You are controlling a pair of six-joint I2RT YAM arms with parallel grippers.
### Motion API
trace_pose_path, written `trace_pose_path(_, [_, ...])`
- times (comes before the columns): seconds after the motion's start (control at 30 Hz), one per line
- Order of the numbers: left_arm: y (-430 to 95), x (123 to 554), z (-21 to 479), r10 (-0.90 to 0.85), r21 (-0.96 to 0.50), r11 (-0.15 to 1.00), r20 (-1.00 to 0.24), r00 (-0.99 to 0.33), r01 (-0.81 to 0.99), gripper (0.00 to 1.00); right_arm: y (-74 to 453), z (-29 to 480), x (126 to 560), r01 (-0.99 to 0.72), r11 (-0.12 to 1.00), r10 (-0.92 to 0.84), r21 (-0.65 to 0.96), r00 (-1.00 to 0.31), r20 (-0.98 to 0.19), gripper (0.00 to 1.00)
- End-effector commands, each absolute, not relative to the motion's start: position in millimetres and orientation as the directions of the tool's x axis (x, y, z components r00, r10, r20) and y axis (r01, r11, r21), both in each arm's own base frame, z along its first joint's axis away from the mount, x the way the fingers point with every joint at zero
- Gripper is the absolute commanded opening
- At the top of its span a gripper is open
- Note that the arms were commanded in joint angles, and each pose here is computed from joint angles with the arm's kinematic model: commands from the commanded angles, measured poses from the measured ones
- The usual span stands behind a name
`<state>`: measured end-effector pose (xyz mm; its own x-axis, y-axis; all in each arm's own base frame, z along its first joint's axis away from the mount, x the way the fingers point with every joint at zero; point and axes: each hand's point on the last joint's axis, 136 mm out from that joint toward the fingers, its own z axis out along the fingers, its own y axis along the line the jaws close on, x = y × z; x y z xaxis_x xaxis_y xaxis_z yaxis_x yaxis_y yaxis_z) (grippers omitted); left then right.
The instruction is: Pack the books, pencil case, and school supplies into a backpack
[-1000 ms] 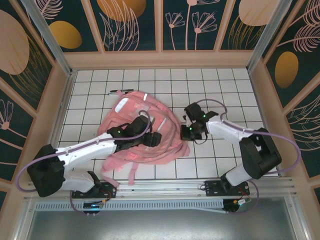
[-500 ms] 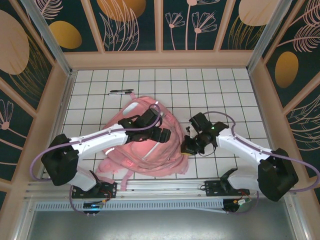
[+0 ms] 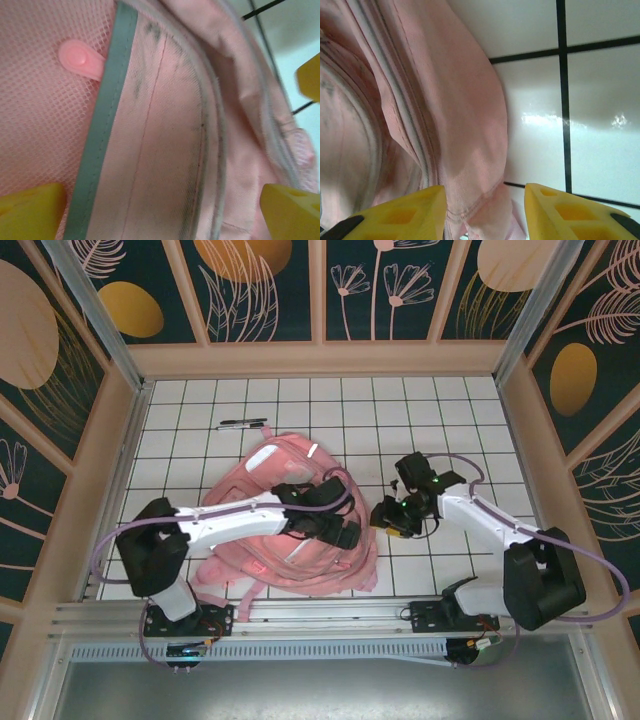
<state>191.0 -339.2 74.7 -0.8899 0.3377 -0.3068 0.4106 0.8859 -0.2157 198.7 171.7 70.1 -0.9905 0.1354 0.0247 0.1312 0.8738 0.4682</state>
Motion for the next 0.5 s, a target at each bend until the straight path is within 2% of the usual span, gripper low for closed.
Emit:
trace_pose_path(0.0, [-306.4, 196.6, 49.6, 0.332, 0.015, 0.940, -0.250, -0.909, 0.340, 0.99, 178.8, 79.5, 226.0, 0.092, 0.864, 0.144, 0.495, -0.987, -0.069, 0.45])
trace_pose_path(0.07, [-295.6, 207.5, 46.1, 0.317, 0.091, 0.948, -0.278, -0.907, 0.304, 0.98, 182.1, 81.0, 228.8, 0.084, 0.854, 0.146, 0.514, -0.986, -0.080, 0.44])
trace_pose_path(0.1, [-294.2, 210.7, 46.2, 0.313, 0.104, 0.950, -0.289, -0.905, 0.296, 0.90, 183.9, 82.0, 228.5, 0.078, 0.847, 0.142, 0.525, -0.986, -0.083, 0.44])
trace_pose_path(0.17, [-297.7, 215.0, 48.5, 0.307, 0.091, 0.952, -0.306, -0.901, 0.294, 0.59, 183.3, 82.3, 226.6, 0.070, 0.847, 0.135, 0.526, -0.987, -0.086, 0.44])
trace_pose_path(0.2, [-301.1, 216.9, 51.5, 0.313, 0.080, 0.949, -0.316, -0.896, 0.304, 0.52, 182.1, 82.2, 224.1, 0.062, 0.851, 0.125, 0.522, -0.988, -0.087, 0.44])
trace_pose_path(0.27, [-308.0, 216.6, 55.3, 0.343, 0.060, 0.938, -0.318, -0.884, 0.342, 0.45, 177.6, 82.3, 218.8, 0.045, 0.864, 0.103, 0.501, -0.991, -0.088, 0.43])
trace_pose_path(0.33, [-311.0, 215.5, 57.0, 0.360, 0.035, 0.929, -0.310, -0.880, 0.368, 0.28, 172.1, 84.9, 216.0, 0.035, 0.877, 0.094, 0.479, -0.991, -0.099, 0.43])
trace_pose_path(0.4, [-317.3, 213.3, 59.0, 0.380, -0.028, 0.913, -0.299, -0.875, 0.406, 0.06, 170.2, 91.7, 215.3, 0.022, 0.879, 0.088, 0.476, -0.989, -0.119, 0.44])
trace_pose_path(0.43, [-318.8, 213.0, 60.2, 0.385, -0.056, 0.906, -0.295, -0.874, 0.418, 0.00, 171.3, 95.5, 215.4, 0.011, 0.875, 0.084, 0.484, -0.988, -0.129, 0.43])
trace_pose_path(0.47, [-318.6, 214.5, 63.0, 0.383, -0.086, 0.902, -0.292, -0.876, 0.423, 0.00, 172.7, 100.1, 215.6, 0.001, 0.869, 0.081, 0.495, -0.987, -0.140, 0.44])
